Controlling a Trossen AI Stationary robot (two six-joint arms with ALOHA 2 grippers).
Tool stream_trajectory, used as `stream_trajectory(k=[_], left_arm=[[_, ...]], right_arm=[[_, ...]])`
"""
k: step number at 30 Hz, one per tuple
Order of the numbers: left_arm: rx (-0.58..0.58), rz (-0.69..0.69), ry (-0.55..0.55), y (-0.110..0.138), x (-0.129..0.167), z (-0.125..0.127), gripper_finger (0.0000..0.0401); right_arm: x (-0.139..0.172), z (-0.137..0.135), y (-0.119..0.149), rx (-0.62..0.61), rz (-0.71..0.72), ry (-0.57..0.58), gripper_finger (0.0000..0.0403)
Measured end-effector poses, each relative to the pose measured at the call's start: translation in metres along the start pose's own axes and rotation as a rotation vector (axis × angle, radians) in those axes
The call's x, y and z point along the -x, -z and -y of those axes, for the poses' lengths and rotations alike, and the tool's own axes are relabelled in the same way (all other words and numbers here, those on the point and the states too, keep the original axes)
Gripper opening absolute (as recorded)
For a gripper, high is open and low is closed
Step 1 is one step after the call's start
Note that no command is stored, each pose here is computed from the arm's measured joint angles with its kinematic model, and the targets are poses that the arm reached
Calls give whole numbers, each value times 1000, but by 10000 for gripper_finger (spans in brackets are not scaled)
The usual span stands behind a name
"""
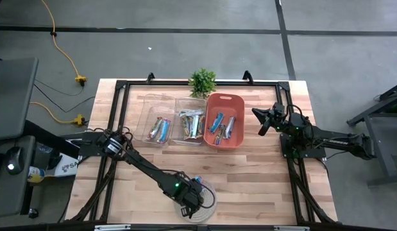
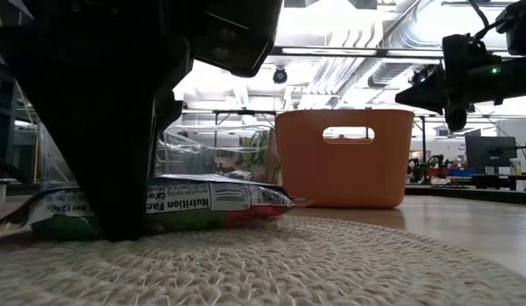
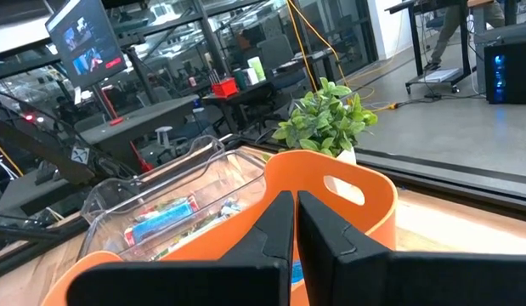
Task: Pick and place Granola Bars by type
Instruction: Put the bottom red granola bar into the left transparent bin
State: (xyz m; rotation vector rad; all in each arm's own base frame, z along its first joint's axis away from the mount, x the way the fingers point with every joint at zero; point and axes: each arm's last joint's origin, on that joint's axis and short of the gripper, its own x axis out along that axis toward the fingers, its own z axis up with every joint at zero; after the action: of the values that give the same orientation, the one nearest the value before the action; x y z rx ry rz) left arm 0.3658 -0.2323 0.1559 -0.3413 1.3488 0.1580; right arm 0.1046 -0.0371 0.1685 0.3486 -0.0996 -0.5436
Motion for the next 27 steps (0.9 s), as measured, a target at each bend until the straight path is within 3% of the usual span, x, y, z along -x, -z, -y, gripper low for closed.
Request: stream_trajectory(k=[10, 22, 27], left_arm=[[-90, 39, 49, -13, 22, 16, 83], [-380, 365, 101, -48, 105, 45, 83], [-417, 518, 69, -62, 142, 48, 83]], right_arm=[[0, 0, 0, 0, 0, 0, 0], [0, 0, 0, 0, 0, 0, 0], [0, 0, 0, 0, 0, 0, 0]])
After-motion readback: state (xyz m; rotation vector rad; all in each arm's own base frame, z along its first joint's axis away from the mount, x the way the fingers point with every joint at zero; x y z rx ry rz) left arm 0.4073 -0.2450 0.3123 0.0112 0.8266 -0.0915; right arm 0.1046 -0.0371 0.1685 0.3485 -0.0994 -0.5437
